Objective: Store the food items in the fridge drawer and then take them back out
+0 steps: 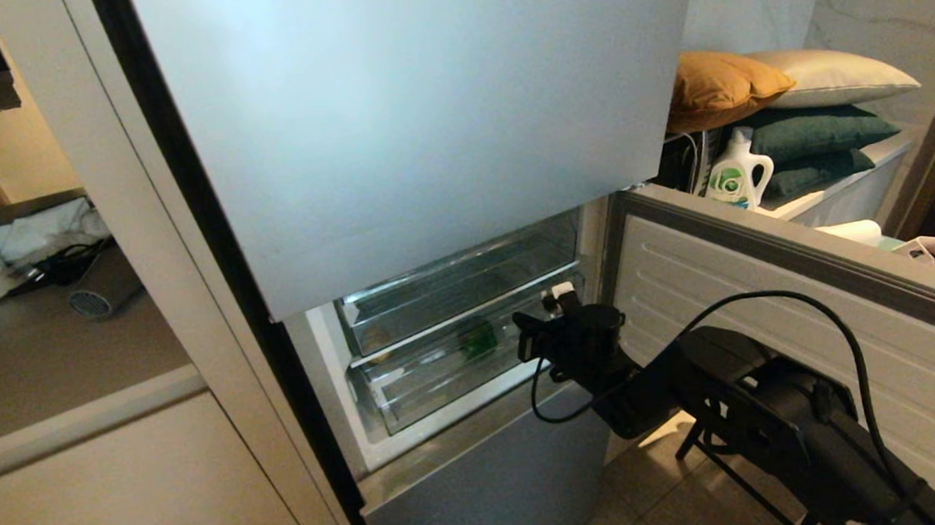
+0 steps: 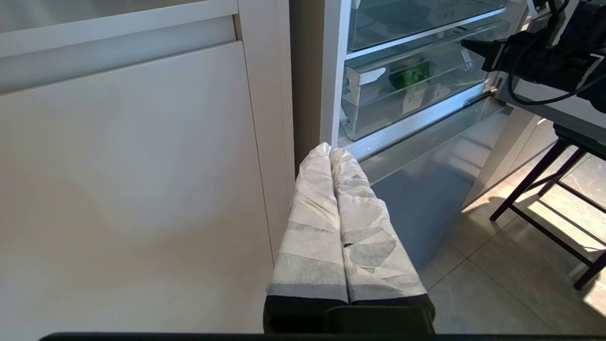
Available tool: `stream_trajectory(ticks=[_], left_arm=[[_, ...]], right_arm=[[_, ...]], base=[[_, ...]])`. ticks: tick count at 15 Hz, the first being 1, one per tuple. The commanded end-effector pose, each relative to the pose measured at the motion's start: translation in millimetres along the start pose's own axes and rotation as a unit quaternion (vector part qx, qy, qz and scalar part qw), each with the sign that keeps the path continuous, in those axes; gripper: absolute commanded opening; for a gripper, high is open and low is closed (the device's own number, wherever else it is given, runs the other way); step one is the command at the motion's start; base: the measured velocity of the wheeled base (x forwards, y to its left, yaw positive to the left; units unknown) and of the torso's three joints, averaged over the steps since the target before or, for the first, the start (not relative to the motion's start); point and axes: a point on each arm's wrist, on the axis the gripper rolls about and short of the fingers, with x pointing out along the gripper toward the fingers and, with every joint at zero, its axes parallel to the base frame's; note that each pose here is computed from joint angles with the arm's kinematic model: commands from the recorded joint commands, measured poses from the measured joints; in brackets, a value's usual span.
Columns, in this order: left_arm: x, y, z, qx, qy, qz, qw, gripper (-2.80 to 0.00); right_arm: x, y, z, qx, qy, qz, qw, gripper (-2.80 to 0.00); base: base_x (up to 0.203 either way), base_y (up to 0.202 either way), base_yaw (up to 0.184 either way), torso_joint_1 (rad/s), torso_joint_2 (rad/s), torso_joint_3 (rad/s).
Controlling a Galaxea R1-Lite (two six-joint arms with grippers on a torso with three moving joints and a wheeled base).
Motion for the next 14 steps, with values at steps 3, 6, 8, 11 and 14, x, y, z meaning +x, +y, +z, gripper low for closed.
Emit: stream_trajectory(ticks=[3, 6, 8, 11, 14], left_arm=[[0.7, 0.0, -2.7, 0.000, 0.005, 0.000, 1.0000, -2.80], [0.8, 0.0, -3.0, 0.000, 0.005, 0.000, 1.0000, -2.80], [0.7, 0.0, -2.6, 0.000, 0.005, 0.000, 1.0000, -2.80], [0.8, 0.0, -2.9, 0.000, 0.005, 0.000, 1.0000, -2.80], [0.7, 0.0, -2.5, 0.000, 0.005, 0.000, 1.0000, -2.80]], right_arm=[[1.3, 0.5, 2.6, 0.001, -0.008, 0.003, 1.000, -2.80], [-1.5, 2.6, 0.8, 0.001, -0.002, 0.000, 1.000, -2.80], [-11.3, 8.6, 10.4, 0.002, 0.002, -0.006, 1.000, -2.80], [-49.2, 21.9, 44.5, 0.008, 0.042, -0.008, 0.999, -2.80], [-115.6, 37.7, 105.1, 0.014, 0.070, -0.011, 0.997, -2.80]], base=[[0.000, 0.000, 0.000, 0.000, 0.00, 0.000], [0.000, 0.000, 0.000, 0.000, 0.00, 0.000], [0.000, 0.000, 0.000, 0.000, 0.00, 0.000], [0.000, 0.000, 0.000, 0.000, 0.00, 0.000], [0.000, 0.000, 0.000, 0.000, 0.00, 0.000]])
